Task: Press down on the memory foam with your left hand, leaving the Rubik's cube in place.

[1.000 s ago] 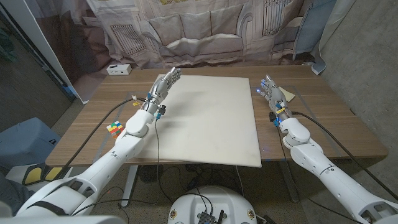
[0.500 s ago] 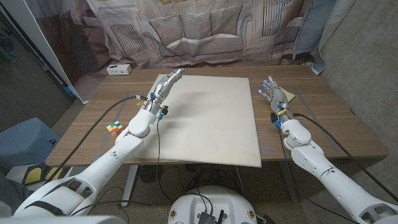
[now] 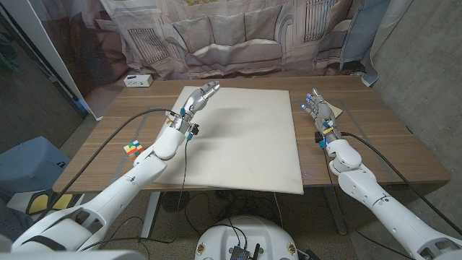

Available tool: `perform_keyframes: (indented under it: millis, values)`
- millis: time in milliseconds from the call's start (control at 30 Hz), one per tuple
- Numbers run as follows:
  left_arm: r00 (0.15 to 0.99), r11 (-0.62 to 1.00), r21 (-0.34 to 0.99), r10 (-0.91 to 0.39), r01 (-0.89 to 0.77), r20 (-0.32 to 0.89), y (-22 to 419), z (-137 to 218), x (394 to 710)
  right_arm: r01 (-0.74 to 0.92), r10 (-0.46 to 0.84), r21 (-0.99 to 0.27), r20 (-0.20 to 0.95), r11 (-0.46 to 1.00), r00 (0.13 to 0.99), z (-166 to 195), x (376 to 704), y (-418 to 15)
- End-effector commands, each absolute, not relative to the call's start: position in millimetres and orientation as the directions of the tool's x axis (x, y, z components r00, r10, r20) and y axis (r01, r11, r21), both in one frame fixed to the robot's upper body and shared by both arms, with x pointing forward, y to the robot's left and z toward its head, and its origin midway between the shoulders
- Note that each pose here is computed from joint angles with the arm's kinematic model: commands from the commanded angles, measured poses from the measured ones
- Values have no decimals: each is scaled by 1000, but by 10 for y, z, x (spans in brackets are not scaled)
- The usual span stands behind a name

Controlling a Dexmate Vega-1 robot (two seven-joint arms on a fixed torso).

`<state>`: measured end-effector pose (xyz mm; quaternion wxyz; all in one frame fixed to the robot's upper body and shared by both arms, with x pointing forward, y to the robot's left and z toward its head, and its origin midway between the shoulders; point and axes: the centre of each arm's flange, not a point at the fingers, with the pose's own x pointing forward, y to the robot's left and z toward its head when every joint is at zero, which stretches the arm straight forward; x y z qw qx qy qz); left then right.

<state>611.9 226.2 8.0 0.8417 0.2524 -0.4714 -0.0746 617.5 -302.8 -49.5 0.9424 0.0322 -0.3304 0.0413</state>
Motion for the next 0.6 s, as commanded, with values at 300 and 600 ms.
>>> perform_keyframes:
  millis: [300,600]
  values:
    - [509,801,559,-396,-216,764,2094,95,6013,-91,54,28,623,995,781,-496,6121,-3048]
    - [492,727,599,-407,-336,770,1996,67,5922,-88,54,25,622,996,781,-502,6099,-3045]
